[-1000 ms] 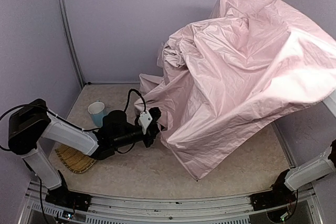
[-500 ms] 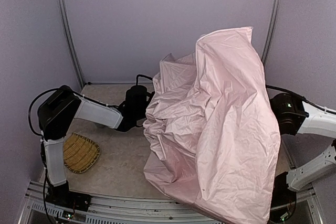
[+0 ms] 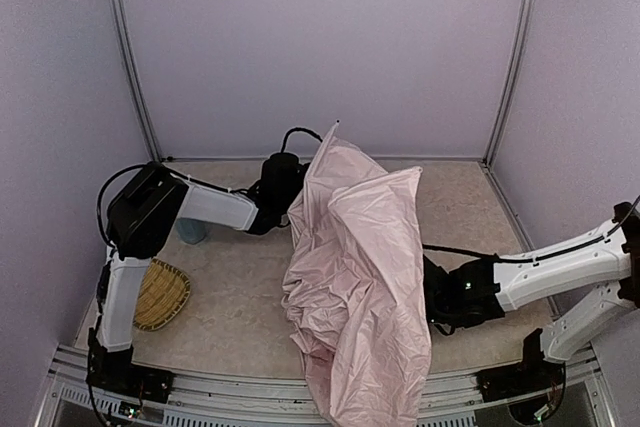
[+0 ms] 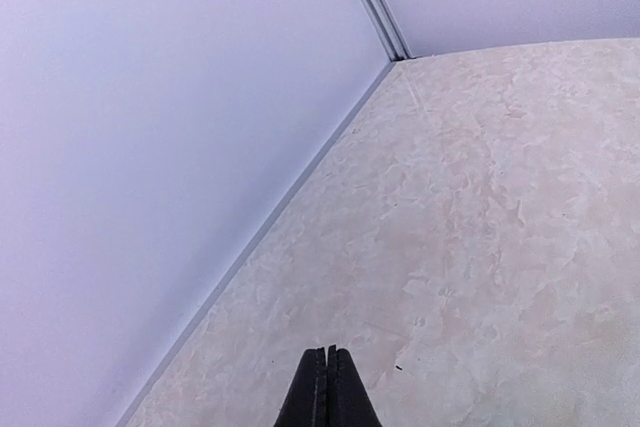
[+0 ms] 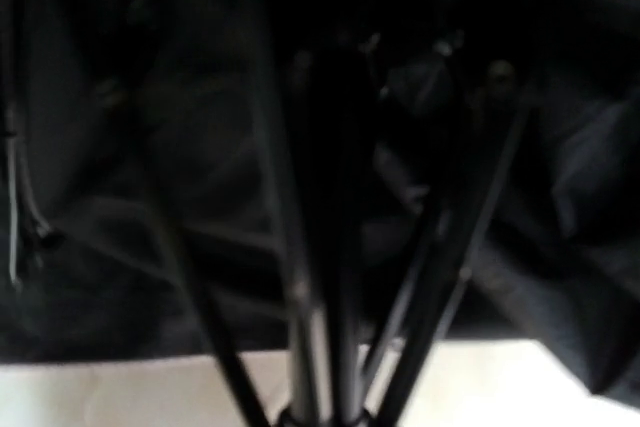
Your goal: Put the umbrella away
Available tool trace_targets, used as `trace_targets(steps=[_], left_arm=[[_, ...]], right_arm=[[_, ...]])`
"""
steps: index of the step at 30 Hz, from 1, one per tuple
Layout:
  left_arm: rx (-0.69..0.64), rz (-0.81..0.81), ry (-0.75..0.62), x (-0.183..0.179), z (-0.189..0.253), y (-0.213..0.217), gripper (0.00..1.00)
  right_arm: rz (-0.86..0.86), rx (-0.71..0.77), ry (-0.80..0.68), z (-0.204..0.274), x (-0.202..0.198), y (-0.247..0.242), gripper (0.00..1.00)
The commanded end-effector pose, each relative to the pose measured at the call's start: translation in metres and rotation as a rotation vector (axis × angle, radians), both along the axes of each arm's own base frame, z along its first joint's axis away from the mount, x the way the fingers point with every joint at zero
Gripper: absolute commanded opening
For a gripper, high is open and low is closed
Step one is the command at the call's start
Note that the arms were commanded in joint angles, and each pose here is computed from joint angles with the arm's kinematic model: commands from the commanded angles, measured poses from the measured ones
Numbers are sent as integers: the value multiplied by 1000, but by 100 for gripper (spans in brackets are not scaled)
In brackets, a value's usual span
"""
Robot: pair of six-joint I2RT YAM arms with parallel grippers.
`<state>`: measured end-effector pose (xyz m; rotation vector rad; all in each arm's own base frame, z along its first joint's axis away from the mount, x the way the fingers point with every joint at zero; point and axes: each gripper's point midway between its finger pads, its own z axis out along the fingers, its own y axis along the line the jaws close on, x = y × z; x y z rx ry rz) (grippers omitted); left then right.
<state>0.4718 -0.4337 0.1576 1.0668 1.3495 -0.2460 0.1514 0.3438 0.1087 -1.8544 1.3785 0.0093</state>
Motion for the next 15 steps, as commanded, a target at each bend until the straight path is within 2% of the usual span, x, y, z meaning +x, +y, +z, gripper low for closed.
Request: trace_targets(steps=[1, 2, 5, 7, 11, 15], left_arm=[[-6, 89, -55, 22, 5, 0, 2], [-8, 116, -65, 27, 8, 2, 2], [-36, 249, -90, 48, 15, 15, 15], [-55, 355, -98, 67, 20, 28, 37], [-82, 596, -63, 107, 34, 60, 71], [-162, 659, -8, 120, 60, 83, 89]], right_arm=[[-70, -33, 70, -44, -1, 5, 0], [-89, -55, 90, -54, -2, 4, 0], [-145, -86, 149, -76, -2, 2, 0], [-183, -101, 175, -88, 1, -1, 0], [-263, -117, 268, -107, 7, -7, 0], [-285, -127, 350, -110, 10, -9, 0]])
